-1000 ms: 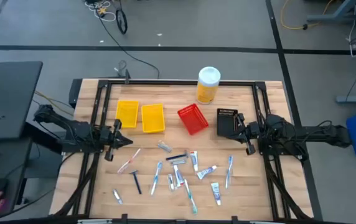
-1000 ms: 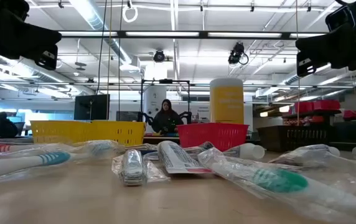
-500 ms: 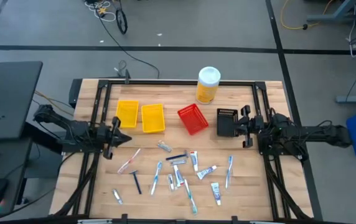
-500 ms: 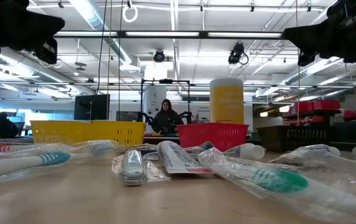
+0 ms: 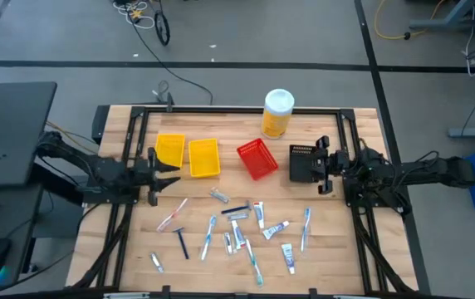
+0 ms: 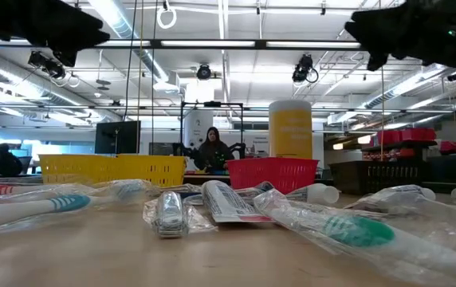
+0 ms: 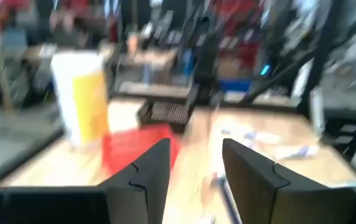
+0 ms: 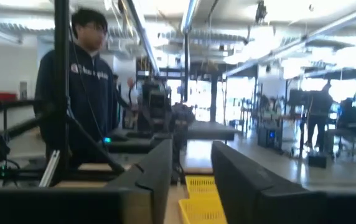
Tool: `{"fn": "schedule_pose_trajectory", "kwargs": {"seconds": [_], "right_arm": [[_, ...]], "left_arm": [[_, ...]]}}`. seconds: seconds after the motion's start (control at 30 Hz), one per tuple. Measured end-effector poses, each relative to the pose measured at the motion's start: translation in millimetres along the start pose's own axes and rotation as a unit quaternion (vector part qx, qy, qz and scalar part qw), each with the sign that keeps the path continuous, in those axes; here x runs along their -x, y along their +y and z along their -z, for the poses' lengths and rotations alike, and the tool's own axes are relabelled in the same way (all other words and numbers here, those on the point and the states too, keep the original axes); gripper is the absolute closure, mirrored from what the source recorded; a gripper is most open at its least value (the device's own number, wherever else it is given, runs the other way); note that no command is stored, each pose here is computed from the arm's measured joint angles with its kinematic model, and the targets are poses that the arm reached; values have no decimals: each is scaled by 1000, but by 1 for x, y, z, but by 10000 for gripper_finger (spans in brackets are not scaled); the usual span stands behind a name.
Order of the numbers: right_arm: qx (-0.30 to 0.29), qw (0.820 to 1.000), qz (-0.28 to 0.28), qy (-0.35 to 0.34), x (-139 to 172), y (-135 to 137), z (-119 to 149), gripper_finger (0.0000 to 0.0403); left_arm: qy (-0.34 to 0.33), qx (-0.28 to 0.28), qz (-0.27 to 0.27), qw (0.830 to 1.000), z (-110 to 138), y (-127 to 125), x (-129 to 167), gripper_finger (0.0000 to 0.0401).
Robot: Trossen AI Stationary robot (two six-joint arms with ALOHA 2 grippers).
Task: Pick & Place Travel size toiletries
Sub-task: Put the red toothbrush into the left yellow bin
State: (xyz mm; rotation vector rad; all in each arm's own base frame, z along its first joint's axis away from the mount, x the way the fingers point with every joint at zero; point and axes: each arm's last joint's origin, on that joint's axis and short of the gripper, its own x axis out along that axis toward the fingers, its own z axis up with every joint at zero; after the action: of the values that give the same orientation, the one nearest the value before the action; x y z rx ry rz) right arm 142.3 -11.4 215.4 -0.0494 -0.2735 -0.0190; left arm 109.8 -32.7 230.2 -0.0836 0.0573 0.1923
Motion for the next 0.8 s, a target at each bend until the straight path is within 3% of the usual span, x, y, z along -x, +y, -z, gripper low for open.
{"fn": "schedule_pose_trajectory", "kwargs": {"seconds": [0.13,0.3,0.47,0.63,0.7,0.8], "right_arm": [[17,999,-2,48,-27,-2,-7,241],[25,995,-5,93,-52,-4,-4,228],[22,993,-5,116,-65,-6,6,216],[21,992,-5,124,-72,-6,14,206],[23,991,2,133,-72,-7,17,203],[36,989,30,141,-73,-8,20,200]], "left_arm": [[106,49,-31,993,-14,-5,-4,240],[234,93,-54,966,-15,-13,-12,248],[321,138,-45,936,2,-26,-27,250],[408,181,-86,891,24,-33,-36,250],[443,184,-101,872,33,-35,-38,250],[475,167,-116,856,44,-38,-43,250]]}}
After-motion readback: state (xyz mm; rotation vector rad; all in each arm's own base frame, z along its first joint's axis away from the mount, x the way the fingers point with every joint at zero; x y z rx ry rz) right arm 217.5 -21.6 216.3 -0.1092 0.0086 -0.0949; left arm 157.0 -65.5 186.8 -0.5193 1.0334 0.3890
